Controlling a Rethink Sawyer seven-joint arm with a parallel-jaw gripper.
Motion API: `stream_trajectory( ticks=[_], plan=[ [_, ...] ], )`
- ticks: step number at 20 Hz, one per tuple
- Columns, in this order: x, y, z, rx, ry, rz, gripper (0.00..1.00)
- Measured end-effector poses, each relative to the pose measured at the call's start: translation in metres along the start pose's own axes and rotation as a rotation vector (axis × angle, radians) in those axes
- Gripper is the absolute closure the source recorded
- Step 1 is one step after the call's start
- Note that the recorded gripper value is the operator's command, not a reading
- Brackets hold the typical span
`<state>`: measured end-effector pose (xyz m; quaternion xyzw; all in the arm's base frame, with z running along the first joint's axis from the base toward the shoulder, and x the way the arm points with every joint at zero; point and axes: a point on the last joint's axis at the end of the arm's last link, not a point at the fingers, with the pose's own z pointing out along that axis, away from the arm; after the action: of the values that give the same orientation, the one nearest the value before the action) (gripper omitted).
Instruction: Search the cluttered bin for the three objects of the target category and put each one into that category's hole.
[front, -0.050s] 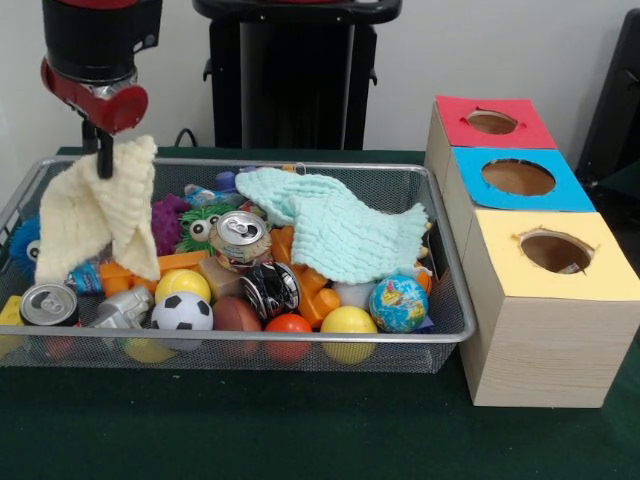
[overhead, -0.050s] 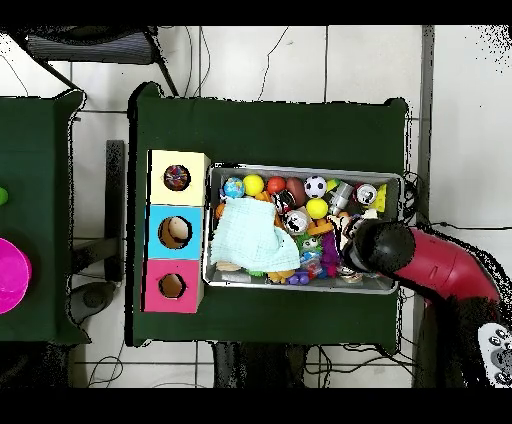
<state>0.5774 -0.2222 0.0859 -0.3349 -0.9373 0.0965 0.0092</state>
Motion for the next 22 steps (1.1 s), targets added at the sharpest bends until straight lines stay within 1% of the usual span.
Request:
stream_trajectory(
  ticks=[2, 6, 11, 14, 15, 17, 22],
  plan=[
    [0.001, 0.001, 0.001, 0.000, 0.002, -0.002, 0.00],
    [0.005, 0.010, -0.002, 0.006, -0.003, -0.019, 0.00],
    [0.007, 0.021, -0.011, 0.006, -0.020, -0.038, 0.00],
    [0.004, 0.023, -0.020, 0.001, -0.036, -0.039, 0.00],
    [0.001, 0.024, -0.027, -0.004, -0.047, -0.036, 0.00],
    [-0.001, 0.023, -0.035, -0.008, -0.058, -0.031, 0.00],
    [-0.014, 0.029, -0.076, -0.036, -0.124, -0.011, 0.00]
  ],
)
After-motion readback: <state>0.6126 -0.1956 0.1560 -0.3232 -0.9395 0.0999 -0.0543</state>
